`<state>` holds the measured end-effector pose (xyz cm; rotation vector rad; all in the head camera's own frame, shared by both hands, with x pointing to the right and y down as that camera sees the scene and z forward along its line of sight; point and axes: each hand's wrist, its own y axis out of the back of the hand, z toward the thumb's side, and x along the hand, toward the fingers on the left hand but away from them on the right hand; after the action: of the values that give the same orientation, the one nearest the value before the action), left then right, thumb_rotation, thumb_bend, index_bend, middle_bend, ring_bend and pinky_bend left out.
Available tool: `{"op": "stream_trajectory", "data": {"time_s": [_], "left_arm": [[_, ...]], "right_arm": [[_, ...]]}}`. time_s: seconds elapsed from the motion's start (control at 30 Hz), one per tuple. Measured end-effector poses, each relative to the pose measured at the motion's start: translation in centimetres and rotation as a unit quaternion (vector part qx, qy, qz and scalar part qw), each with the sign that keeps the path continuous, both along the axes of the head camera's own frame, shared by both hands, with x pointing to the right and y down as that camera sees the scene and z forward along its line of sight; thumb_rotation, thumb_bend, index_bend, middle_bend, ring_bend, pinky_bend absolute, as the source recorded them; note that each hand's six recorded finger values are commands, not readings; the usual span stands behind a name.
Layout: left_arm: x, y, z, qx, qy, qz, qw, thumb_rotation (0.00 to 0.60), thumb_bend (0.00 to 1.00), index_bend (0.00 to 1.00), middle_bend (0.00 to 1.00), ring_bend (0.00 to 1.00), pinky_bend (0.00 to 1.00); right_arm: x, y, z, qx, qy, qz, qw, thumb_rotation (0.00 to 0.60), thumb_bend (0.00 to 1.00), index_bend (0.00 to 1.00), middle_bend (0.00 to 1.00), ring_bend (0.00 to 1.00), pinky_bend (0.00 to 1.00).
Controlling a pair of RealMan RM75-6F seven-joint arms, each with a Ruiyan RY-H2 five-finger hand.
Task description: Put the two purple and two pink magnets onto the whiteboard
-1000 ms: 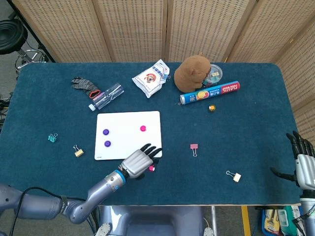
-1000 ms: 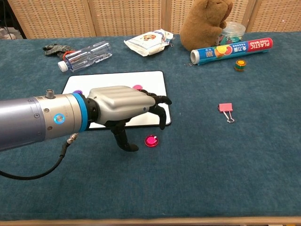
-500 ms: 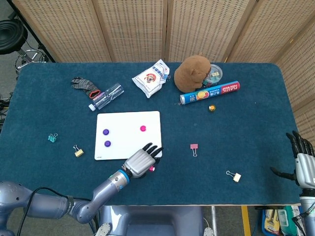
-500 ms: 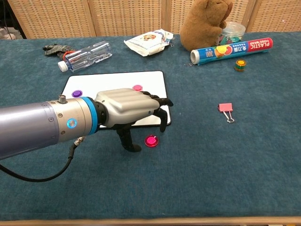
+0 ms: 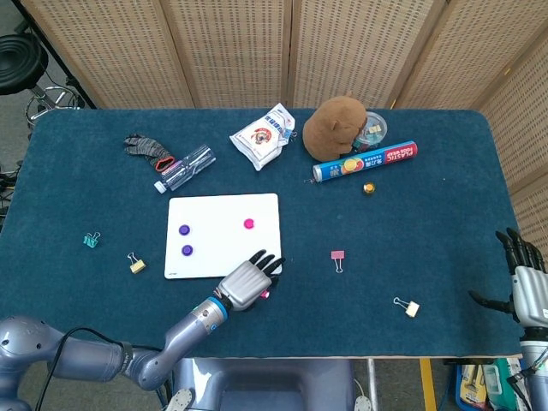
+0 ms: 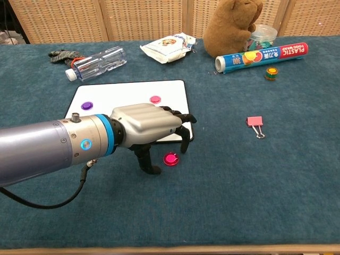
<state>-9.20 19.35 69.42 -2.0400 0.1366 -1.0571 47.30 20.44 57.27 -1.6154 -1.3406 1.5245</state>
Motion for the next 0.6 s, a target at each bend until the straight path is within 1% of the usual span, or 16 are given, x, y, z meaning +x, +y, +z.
{"op": "stream_trajectory", "data": {"time_s": [0.2,0.47,0.6], "left_arm": [[0.01,0.07,0.2,0.003,-0.003,-0.002,1.0,0.6,0.26,0.41,0.0,0.0,0.0],[0.14,0.15,0.56,0.007,-0.006,-0.006,0.9999,0.6,0.26,0.58,0.0,0.0,0.0],[0.14,0.18,0.69,0.009,-0.008,-0.007,0.9999,0.6,0.26,0.59,0.0,0.0,0.0]], "right_arm": [[0.03,0.0,-0.04,0.0,-0.001,0.001,1.0,0.6,0.0,0.05,0.0,0.0,0.0],[0.11,-0.01,-0.09,0.0,-0.002,0.002,1.0,0.6,0.0,0.05,0.0,0.0,0.0],[0.1,-0.03,-0.13,0.0,-0.003,0.002,1.0,0.6,0.0,0.05,0.0,0.0,0.0]]}}
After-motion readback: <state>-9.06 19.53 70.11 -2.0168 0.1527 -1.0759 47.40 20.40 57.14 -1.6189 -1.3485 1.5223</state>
